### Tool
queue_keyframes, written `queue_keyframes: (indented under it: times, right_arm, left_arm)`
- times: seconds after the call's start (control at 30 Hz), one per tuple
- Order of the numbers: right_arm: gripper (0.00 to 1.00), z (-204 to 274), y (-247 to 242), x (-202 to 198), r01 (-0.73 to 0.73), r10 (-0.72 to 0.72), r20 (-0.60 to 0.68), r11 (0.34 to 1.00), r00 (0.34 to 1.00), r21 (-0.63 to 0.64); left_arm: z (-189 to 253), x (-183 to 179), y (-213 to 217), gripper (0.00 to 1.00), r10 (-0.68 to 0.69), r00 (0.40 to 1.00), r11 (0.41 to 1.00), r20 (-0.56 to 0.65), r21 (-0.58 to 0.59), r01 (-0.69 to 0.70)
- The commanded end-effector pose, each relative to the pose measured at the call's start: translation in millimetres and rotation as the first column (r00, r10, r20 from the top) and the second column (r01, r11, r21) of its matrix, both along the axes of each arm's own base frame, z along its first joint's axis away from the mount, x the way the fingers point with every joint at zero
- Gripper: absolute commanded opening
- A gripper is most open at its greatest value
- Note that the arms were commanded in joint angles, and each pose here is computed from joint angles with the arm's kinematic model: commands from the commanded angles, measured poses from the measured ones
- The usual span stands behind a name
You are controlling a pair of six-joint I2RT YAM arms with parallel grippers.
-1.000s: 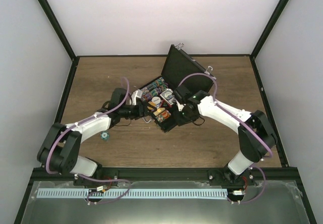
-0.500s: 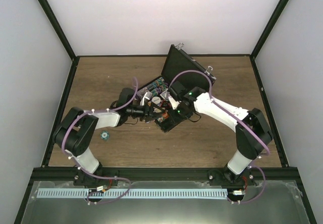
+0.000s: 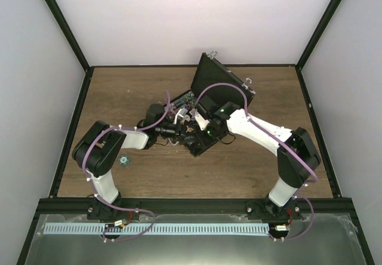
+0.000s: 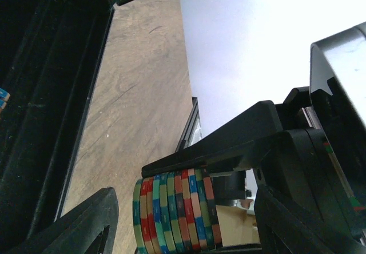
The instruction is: Pack up texas hold em set
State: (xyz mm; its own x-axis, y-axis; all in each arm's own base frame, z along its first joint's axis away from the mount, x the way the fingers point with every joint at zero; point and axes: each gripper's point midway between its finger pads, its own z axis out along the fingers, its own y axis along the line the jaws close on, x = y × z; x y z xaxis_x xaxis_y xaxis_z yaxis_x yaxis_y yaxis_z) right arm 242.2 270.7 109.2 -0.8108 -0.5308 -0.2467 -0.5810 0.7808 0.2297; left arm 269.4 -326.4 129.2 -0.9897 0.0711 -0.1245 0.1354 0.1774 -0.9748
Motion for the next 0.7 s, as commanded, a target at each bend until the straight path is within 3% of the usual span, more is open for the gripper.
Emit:
queue_keyframes:
  times: [0.0, 0.23, 0.67]
  right_arm:
    - [0.28, 20.8, 18.1, 9.2, -0.034, 0.031, 0.044, 0.998, 0.999, 0.061]
    - [0.28, 24.9, 20.3, 11.3, -0.037, 0.034, 0.055, 0.997, 0.998, 0.071]
    - [0.28, 32.6, 24.4, 16.4, -0.040, 0.034, 0.076, 0.996, 0.997, 0.082]
  left_arm:
    - [7.7, -9.0, -8.0, 0.67, -0.071, 0.997, 0.996, 0.027, -0.046, 0.072]
    - [-0.8, -15.3, -8.9, 0.61, -0.095, 0.995, 0.995, -0.009, -0.044, 0.095]
    - [1.1, -29.4, -16.4, 0.65, -0.157, 0.987, 0.986, -0.020, -0.067, 0.155]
